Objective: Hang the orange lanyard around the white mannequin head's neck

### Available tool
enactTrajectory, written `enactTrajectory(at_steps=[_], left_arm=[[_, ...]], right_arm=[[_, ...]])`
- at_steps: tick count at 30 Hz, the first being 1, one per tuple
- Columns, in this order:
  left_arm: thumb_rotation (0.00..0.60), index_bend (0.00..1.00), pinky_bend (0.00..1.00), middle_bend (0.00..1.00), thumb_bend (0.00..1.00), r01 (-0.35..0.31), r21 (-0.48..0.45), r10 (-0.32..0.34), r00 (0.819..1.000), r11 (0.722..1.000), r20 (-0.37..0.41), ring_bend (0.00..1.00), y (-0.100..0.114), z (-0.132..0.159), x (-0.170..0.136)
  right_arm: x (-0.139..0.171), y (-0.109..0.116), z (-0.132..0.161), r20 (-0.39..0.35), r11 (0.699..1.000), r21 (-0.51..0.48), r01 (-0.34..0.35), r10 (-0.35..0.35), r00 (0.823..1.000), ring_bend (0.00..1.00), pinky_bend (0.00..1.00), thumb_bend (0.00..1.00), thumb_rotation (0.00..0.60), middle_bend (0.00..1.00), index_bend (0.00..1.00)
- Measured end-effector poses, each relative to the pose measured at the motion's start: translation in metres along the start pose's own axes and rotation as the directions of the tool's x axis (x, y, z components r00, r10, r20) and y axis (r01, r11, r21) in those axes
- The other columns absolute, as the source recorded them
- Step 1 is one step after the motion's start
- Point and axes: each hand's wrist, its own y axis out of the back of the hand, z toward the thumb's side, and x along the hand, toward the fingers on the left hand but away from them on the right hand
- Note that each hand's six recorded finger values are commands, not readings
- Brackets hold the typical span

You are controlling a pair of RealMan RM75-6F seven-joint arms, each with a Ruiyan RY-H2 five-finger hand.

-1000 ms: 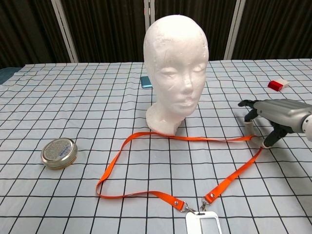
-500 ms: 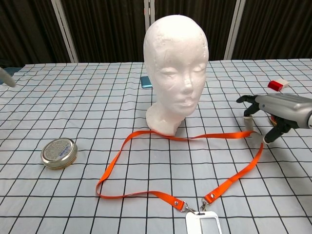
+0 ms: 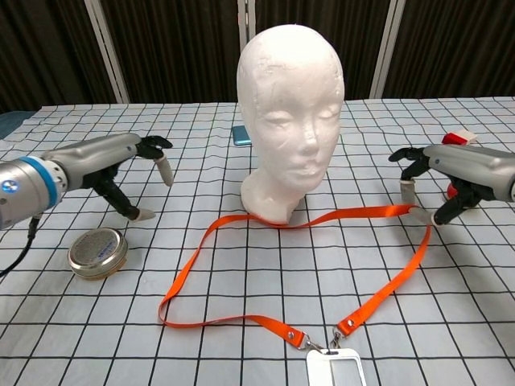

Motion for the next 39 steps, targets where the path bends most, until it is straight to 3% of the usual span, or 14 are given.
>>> enactTrajectory(at_steps=[15,24,29,39], left_arm=[[0.6,0.41,0.0,0.0,0.28,0.048,-0.134,-0.039,0.997,0.99,0.071,0.0,-0.026,0.035,0.035],[0.6,0.43,0.0,0.0,0.32,0.079,-0.145,-0.07,0.995,0.986,0.072,0.0,-0.041,0.048,0.048],[0.6,0.44,0.0,0.0,0.39,0.09,-0.145,-0.081,0.995,0.985,0.065,0.0,-0.047,0.052,0.052],[0.6,0.46,0.0,0.0,0.39,0.09,-0.146,-0.083,0.995,0.985,0.048,0.0,-0.052,0.05,0.054]], right_arm=[[-0.006,0.008,-0.002,0.004,1.0,0.002,0.005,-0.005,1.0,0.0,0.0,0.46,0.6,0.06,0.69],[-0.007,0.009,-0.004,0.01,1.0,-0.003,0.006,-0.006,1.0,0.0,0.0,0.46,0.6,0.07,0.69],[-0.007,0.011,-0.008,0.018,1.0,-0.007,0.01,-0.01,1.0,0.0,0.0,0.46,0.6,0.07,0.69],[-0.006,0.014,-0.014,0.024,1.0,-0.01,0.011,-0.011,1.0,0.0,0.0,0.46,0.6,0.07,0.69]])
